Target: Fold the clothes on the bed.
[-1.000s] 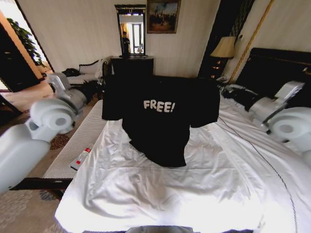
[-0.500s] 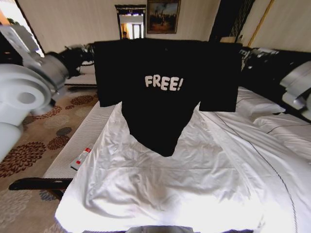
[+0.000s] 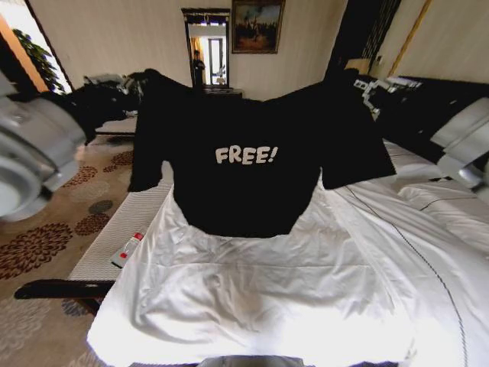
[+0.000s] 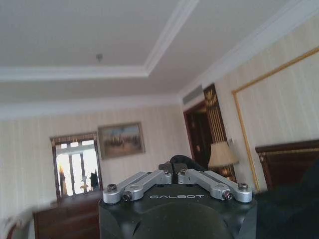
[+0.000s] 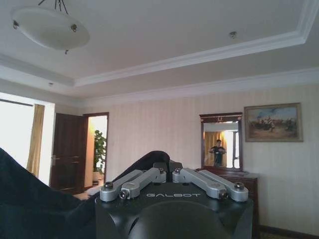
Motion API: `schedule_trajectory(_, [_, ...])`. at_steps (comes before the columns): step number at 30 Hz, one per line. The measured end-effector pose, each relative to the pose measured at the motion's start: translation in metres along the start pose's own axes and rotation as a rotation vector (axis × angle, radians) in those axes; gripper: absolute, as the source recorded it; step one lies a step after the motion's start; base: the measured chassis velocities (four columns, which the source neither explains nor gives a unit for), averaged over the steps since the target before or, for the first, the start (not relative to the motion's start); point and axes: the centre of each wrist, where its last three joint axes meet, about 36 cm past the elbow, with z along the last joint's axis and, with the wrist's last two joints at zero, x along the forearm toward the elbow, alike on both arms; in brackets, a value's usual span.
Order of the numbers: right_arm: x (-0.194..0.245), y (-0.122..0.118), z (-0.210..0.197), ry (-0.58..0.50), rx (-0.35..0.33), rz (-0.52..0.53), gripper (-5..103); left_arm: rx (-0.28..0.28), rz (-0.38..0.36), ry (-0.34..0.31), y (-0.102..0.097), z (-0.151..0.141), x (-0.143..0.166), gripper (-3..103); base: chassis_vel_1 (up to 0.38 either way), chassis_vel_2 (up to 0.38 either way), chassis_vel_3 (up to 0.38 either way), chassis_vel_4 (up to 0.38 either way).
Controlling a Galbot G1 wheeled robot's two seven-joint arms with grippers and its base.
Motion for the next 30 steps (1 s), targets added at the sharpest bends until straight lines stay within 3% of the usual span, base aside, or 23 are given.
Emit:
schedule_trajectory(7, [0.012, 0.026, -0.018, 0.018, -0.024, 0.003, 1, 0.005, 0.018, 0.007, -0.007, -0.025, 0.017, 0, 0.0, 0.0, 0.0, 0.0])
schedule_trajectory(14, [0.035, 0.058, -0.035, 0.089, -0.083, -0.001, 1, -0.023, 0.04, 0.068, -0.022, -0.047, 0.033, 0, 0.0, 0.0, 0.0, 0.0])
schedule_trajectory(18, [0.043, 0.072, -0.032, 0.117, -0.078, -0.002, 1, -0.028, 0.046, 0.098, -0.032, -0.054, 0.041, 0, 0.0, 0.0, 0.0, 0.0])
schedule_trajectory(24, [0.058, 0.084, -0.038, 0.149, -0.107, 0.044, 1, -0.03, 0.002, 0.177, -0.047, -0.064, 0.056, 0, 0.0, 0.0, 0.0, 0.0])
schedule_trajectory(30, [0.074, 0.096, -0.058, 0.166, -0.133, 0.057, 1, -0.008, -0.04, 0.202, -0.051, -0.079, 0.067, 0, 0.0, 0.0, 0.0, 0.0])
